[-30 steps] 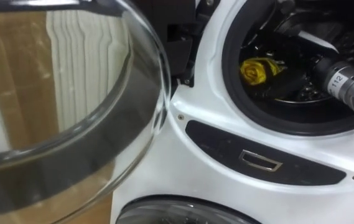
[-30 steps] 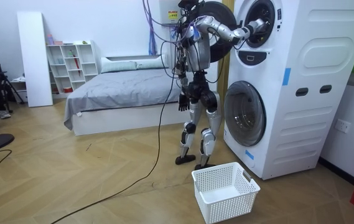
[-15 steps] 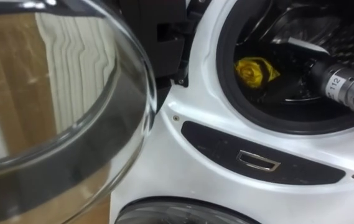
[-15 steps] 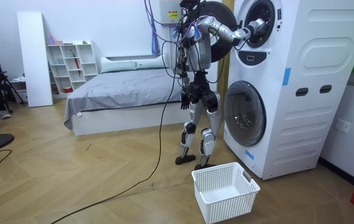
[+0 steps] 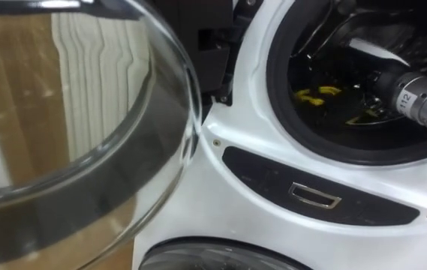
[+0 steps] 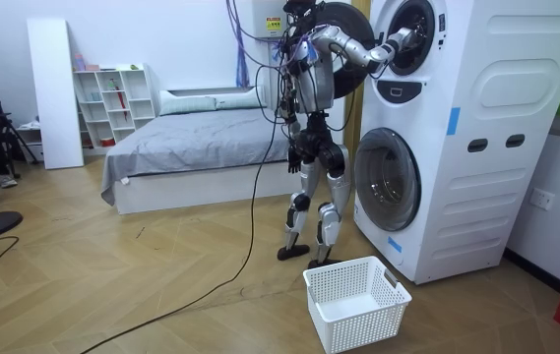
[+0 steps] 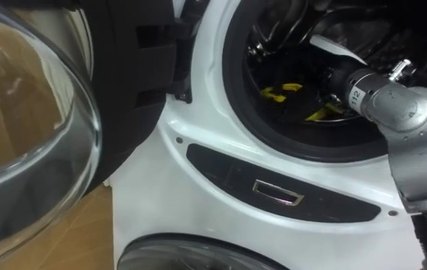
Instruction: Pick clothes from washing machine
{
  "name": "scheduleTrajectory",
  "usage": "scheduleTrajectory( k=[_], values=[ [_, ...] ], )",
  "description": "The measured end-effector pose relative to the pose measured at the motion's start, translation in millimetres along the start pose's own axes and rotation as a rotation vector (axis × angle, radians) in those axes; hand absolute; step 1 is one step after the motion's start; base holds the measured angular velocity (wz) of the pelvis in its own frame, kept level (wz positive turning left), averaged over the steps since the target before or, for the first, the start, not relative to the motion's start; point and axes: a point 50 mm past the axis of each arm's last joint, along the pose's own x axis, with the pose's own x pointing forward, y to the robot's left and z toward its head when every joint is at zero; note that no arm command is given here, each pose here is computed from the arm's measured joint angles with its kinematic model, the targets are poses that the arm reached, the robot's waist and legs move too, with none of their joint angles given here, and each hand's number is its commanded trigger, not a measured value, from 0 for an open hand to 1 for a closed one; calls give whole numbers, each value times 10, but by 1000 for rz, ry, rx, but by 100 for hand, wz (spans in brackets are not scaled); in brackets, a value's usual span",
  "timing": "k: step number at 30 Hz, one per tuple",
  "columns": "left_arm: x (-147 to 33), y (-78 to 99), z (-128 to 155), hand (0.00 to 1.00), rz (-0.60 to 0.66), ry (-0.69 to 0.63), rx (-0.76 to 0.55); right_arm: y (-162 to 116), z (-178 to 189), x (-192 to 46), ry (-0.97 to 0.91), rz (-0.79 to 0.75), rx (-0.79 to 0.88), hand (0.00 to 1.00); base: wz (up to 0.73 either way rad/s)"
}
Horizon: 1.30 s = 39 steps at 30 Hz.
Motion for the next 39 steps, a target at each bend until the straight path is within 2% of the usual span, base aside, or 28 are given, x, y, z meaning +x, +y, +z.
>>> scheduleTrajectory(
  k=[7, 13, 20, 27, 32, 39],
  values=[
    [-3, -20, 1, 0, -5, -2, -50, -5, 134, -76, -43, -36, -63, 100, -10],
    [-7, -34, 4, 0, 10, -14, -43, -30, 328, -167, -101, -79, -119, 100, -17],
    [-24, -103, -130, 0, 11, 13, -45, 130, 645, -492, -236, -141, -237, 100, -19],
    [-35, -183, -280, 0, -9, 41, -43, 312, 761, -740, -364, -145, -186, 100, -19],
    [-37, -200, -320, 0, -11, 40, -38, 323, 678, -864, -402, -171, -64, 100, -7],
    [-65, -206, -549, 0, -4, 88, -22, 297, 606, -976, -454, -194, 50, 100, -10]
  ],
)
